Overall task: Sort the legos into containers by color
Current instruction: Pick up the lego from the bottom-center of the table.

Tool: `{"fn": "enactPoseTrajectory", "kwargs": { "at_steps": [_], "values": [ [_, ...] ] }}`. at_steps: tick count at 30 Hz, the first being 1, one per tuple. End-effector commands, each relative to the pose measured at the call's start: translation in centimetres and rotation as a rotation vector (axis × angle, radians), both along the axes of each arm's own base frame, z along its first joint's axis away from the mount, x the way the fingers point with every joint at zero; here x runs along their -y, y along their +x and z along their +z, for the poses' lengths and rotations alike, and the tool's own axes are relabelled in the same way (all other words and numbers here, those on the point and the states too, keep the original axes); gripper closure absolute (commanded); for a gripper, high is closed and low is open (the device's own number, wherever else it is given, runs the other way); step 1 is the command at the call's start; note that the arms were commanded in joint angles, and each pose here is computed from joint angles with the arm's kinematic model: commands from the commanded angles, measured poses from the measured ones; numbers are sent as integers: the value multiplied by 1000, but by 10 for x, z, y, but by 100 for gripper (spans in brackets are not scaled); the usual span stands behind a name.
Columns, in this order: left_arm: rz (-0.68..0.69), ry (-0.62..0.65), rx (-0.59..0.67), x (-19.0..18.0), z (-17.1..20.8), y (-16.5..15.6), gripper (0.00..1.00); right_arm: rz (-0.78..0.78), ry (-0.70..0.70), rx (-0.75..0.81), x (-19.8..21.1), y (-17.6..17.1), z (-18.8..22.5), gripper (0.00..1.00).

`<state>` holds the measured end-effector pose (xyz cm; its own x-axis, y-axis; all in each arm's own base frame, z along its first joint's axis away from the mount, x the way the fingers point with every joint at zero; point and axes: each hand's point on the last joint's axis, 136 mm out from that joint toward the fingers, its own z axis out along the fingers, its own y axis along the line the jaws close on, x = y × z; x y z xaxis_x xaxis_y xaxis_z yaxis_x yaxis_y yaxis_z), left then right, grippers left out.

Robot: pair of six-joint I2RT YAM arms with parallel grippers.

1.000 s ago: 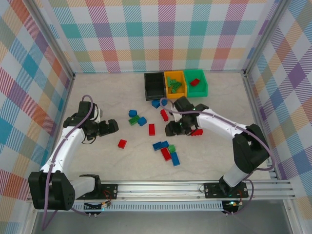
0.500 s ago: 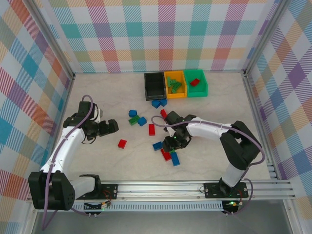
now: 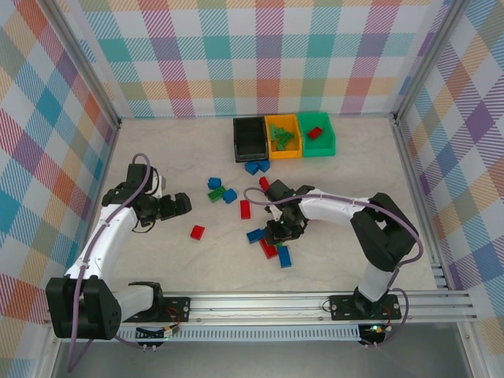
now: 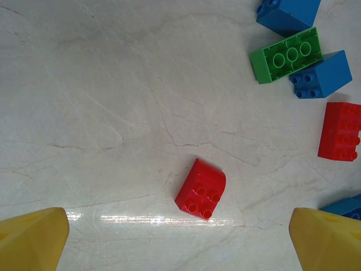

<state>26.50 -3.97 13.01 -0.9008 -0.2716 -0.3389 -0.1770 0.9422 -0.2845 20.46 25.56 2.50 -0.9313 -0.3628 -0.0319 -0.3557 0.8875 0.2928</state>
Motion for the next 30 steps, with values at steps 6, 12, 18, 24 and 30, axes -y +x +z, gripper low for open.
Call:
{"fn": "enactPoseTrajectory", "kwargs": {
  "at_steps": [6, 12, 18, 24, 30],
  "values": [
    [-23, 6, 34, 1, 9, 3, 0, -53, 16, 47, -4, 12, 11, 45],
    [-23, 6, 37, 1, 10, 3, 0, -98, 43, 68, -3, 13, 18, 46],
    [-24, 5, 38, 2, 10, 3, 0, -111, 50, 95, -1, 16, 25, 47],
    [-23, 5, 41, 2, 11, 2, 0, -130, -1, 60, 5, 14, 2, 47],
    [-24, 5, 41, 2, 11, 2, 0, -181, -72, 43, 19, 12, -15, 48]
  ]
}}
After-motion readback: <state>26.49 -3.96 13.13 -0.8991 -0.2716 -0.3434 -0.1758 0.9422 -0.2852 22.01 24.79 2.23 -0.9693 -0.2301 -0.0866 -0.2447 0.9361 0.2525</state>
